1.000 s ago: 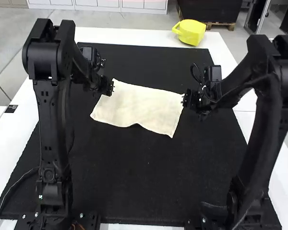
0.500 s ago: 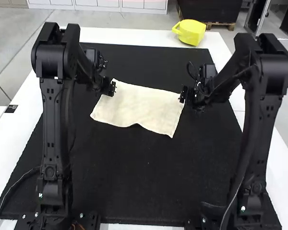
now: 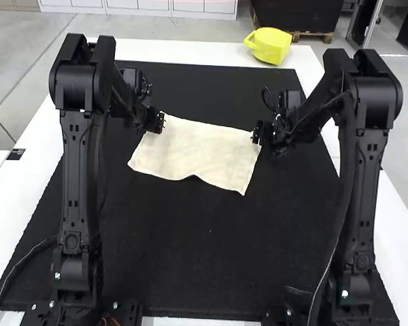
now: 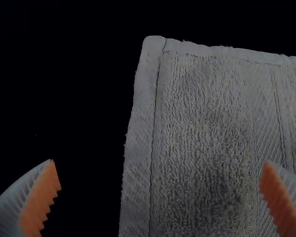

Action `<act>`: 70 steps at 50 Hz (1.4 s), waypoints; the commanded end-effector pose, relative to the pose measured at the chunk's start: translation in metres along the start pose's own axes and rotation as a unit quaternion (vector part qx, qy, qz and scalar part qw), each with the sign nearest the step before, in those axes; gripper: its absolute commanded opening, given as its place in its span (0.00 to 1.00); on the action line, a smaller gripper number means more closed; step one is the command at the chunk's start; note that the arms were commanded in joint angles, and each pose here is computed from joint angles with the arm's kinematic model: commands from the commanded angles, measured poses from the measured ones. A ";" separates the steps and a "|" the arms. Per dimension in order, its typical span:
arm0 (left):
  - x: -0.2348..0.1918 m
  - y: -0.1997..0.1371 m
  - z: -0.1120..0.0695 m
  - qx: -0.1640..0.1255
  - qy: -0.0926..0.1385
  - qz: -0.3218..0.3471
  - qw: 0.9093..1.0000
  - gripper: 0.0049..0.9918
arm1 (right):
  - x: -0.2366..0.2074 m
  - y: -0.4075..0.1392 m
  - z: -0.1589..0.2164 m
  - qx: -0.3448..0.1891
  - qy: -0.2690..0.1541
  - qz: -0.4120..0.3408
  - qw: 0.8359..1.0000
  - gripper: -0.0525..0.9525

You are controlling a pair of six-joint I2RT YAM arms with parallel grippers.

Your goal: Fold the towel.

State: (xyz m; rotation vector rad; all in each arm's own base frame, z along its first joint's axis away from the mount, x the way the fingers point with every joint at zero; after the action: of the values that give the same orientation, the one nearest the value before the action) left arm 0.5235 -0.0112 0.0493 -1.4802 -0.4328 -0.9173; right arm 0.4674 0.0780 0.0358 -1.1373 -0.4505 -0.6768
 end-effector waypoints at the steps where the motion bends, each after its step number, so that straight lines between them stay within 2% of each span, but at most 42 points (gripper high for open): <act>1: 0.004 0.005 0.001 0.003 -0.005 -0.004 1.000 0.96 | 0.004 0.009 0.009 0.013 -0.010 -0.002 1.000 0.95; 24: -0.003 0.010 0.007 0.006 -0.016 0.002 1.000 0.96 | -0.007 0.021 0.027 0.020 -0.024 0.019 0.999 0.95; 30: -0.006 0.011 0.007 0.006 -0.018 0.006 1.000 0.94 | -0.018 0.025 0.026 0.008 -0.034 0.038 0.999 0.95; 36: -0.013 0.014 0.007 0.004 -0.021 0.017 1.000 0.94 | -0.031 0.029 0.023 0.007 -0.025 0.077 0.997 0.95; 40: -0.015 0.016 0.007 0.005 -0.021 0.019 1.000 0.88 | -0.034 0.029 0.020 0.006 -0.025 0.089 0.996 0.95; 43: -0.018 0.017 0.007 0.008 -0.020 0.024 0.999 0.78 | -0.035 0.029 0.018 0.005 -0.035 0.090 0.995 0.82; 45: -0.021 0.018 0.007 0.010 -0.019 0.028 0.999 0.64 | -0.035 0.029 0.018 0.005 -0.040 0.090 0.995 0.68; 47: -0.024 0.020 0.008 0.016 -0.018 0.031 0.999 0.44 | -0.037 0.029 0.017 0.007 -0.039 0.093 0.995 0.48; 48: -0.025 0.021 0.010 0.022 -0.018 0.033 0.999 0.32 | -0.039 0.028 0.017 0.011 -0.039 0.096 0.995 0.33; 50: -0.027 0.022 0.013 0.036 -0.018 0.036 0.999 0.15 | -0.040 0.028 0.018 0.019 -0.038 0.097 0.994 0.10; 51: -0.028 0.023 0.013 0.039 -0.017 0.037 0.998 0.08 | -0.040 0.028 0.017 0.019 -0.037 0.096 0.994 0.02; 52: -0.028 0.023 0.013 0.039 -0.017 0.037 0.998 0.02 | -0.040 0.028 0.017 0.018 -0.037 0.096 0.995 0.03; 70: -0.033 0.027 0.016 0.037 -0.020 0.030 0.999 0.02 | -0.032 0.025 0.005 0.007 -0.016 0.086 0.996 0.03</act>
State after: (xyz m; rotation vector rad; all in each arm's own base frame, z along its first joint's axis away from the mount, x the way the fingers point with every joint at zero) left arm 0.5284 -0.0081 0.0324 -1.4719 -0.4445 -0.8824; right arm 0.4801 0.0831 0.0257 -1.2250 -0.4468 -0.6064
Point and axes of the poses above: each hand's point on the last joint's axis, 136 mm out from that joint toward the fingers, its own y axis out along the fingers, its own z axis along the line the jaws close on, x = y × z, the point moved 6 cm from there along -y, back along the fingers, and after that the axes turned 7 degrees about y, right-handed, at the moved point
